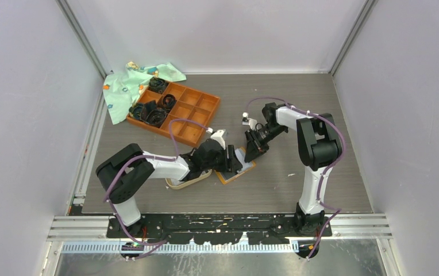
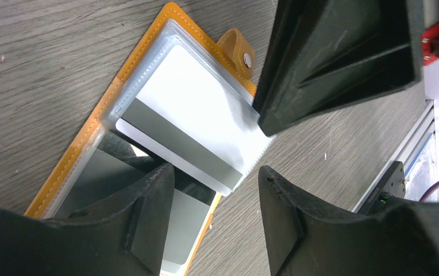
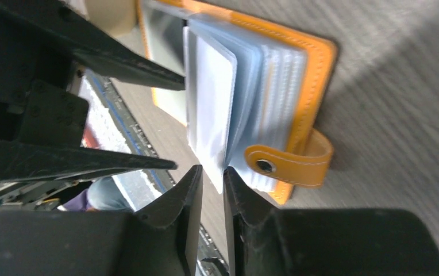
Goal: Put the credit cards into the card holder
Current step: Turn over the card slot in the card holder.
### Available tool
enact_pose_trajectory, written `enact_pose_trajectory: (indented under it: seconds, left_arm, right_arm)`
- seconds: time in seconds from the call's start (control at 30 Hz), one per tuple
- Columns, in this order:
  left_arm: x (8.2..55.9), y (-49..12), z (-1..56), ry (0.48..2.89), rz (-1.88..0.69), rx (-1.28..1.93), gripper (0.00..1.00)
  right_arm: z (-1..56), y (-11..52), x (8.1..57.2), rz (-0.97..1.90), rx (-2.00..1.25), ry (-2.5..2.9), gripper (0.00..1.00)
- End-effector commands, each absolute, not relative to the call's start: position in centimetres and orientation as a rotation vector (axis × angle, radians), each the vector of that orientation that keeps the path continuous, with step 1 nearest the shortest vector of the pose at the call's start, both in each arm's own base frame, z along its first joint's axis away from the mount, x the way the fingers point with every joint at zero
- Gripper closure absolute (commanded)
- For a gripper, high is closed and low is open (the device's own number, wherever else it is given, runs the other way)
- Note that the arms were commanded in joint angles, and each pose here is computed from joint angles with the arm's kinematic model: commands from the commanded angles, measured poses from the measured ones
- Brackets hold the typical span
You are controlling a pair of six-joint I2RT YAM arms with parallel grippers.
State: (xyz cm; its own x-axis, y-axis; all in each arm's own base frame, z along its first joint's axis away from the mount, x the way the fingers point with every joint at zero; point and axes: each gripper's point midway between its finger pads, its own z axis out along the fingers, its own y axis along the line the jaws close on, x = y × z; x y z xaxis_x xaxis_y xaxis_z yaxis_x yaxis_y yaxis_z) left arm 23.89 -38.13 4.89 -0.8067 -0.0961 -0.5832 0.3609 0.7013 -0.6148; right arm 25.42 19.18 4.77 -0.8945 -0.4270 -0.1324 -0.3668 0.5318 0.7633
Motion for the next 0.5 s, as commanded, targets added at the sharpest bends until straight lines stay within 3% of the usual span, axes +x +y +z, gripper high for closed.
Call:
enact_pose_trajectory:
  seconds: [0.0,0.13,0.47]
  left_arm:
    - [24.5,-39.1,8.4,2.199,-1.097,0.197,0.44]
    - [24.4,-39.1,8.3,2.2,-1.098,0.201,0.44]
    - [24.7,-39.0,8.1,2.201,-1.085,0.194,0.47]
  right_arm:
    - [5.4,18.3,27.6,-1.182,0.779,-2.876,0.71]
    - [6.1,17.8,28.4,-1.133,0.836,-2.961,0.67]
    - [6.0,18.9,27.2,-1.203,0.857,-2.871,0.7]
